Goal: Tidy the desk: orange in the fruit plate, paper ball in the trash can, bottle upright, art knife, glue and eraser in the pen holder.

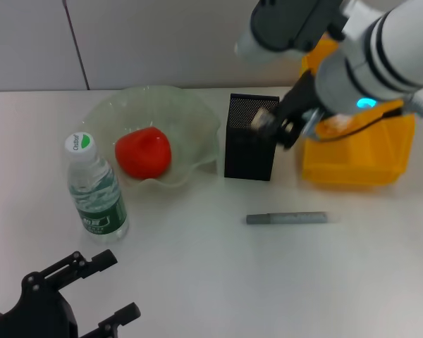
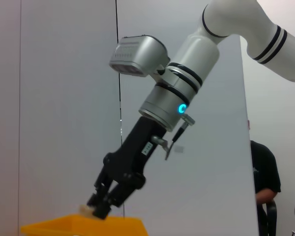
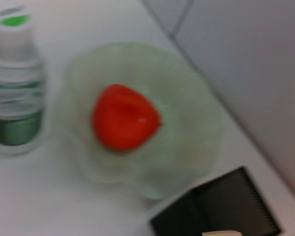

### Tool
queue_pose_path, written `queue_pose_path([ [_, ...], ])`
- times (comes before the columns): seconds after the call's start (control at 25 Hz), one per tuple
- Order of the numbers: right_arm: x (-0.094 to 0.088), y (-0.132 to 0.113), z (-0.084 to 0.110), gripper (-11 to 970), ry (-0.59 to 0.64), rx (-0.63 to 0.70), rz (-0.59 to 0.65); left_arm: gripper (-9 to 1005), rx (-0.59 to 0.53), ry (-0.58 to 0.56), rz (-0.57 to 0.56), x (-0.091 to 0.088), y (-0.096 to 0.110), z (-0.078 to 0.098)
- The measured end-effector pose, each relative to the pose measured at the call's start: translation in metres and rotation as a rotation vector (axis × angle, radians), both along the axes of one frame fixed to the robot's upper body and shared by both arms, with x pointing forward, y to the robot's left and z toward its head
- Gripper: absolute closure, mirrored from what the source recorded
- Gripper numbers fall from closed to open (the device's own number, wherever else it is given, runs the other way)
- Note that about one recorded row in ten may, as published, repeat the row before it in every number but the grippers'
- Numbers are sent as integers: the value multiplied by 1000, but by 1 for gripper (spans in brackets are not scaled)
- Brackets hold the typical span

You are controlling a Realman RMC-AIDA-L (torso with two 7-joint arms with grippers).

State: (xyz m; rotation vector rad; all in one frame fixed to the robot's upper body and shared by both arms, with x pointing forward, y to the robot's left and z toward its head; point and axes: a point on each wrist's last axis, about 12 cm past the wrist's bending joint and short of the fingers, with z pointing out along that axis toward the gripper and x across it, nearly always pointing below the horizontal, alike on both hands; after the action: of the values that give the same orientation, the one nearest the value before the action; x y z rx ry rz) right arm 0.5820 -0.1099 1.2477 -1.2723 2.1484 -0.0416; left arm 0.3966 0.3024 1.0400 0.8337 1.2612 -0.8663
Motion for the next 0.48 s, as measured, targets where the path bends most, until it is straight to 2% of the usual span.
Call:
queue_pose_path([
  [0.24, 11, -6, 1, 716, -75, -26, -47, 325, -2, 0, -5, 0, -2, 0],
  [0.48, 25, -6, -13, 716, -92, -18, -62, 325, -2, -1, -7, 1, -2, 0],
])
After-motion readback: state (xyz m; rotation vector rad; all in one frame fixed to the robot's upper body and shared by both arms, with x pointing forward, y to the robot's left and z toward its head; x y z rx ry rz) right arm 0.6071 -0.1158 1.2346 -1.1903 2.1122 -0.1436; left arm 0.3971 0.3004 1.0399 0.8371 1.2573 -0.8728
